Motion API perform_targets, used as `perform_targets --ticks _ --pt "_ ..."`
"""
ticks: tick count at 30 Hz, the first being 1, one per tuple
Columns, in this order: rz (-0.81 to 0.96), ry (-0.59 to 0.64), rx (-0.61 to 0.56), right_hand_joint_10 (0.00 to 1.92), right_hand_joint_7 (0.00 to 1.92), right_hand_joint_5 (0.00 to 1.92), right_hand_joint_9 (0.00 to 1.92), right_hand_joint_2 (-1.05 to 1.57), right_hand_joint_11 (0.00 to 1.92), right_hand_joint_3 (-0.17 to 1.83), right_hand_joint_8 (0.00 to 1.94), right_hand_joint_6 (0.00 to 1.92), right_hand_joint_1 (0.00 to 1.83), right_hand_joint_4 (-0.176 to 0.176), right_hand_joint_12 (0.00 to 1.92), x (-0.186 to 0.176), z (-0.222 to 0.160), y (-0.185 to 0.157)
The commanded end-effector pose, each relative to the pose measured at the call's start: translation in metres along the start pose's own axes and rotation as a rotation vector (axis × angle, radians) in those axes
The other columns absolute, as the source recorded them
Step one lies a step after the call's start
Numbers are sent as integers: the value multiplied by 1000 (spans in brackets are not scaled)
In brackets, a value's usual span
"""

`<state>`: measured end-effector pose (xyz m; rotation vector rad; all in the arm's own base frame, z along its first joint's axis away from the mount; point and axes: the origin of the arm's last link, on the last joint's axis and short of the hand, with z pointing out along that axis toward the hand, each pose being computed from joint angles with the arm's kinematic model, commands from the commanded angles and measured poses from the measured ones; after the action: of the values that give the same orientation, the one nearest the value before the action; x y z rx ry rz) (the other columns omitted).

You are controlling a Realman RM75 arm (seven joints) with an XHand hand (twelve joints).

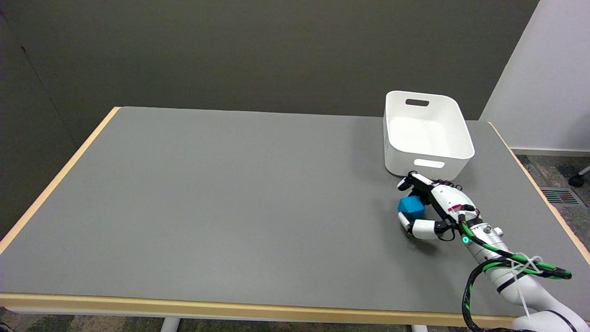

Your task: Pick up blue wooden cube.

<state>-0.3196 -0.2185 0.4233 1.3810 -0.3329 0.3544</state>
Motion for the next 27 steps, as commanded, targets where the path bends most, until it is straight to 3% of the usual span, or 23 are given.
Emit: perform_targets --ticks 1,2,10,14,20,21,23,27 --pt "5 16 26 1781 577 472 626 1181 566 284 1561 1598 1334 -97 1860 -3 2 -6" --pt "5 16 25 1821 542 499 589 1249 566 204 1583 1681 1290 -176 1890 -3 2 -6" --pt "0 35 34 1849 548 503 581 1234 545 242 1571 1706 1288 -176 1915 1 3 -6" --pt "-5 62 46 1876 550 512 587 1163 589 399 1601 1734 1287 -176 1917 9 6 -8" --pt "42 276 76 1862 565 524 599 1151 617 405 1585 1721 1294 -176 1892 61 10 -14" --pt "63 334 79 1854 584 528 622 1132 626 443 1587 1729 1272 -158 1894 75 9 -14" --pt "117 422 86 1778 719 544 797 1072 677 556 1581 1762 1098 -13 1886 96 6 -13" --pt "324 598 109 1726 771 581 817 1013 711 622 1524 1744 1123 -16 1898 135 -5 -3"
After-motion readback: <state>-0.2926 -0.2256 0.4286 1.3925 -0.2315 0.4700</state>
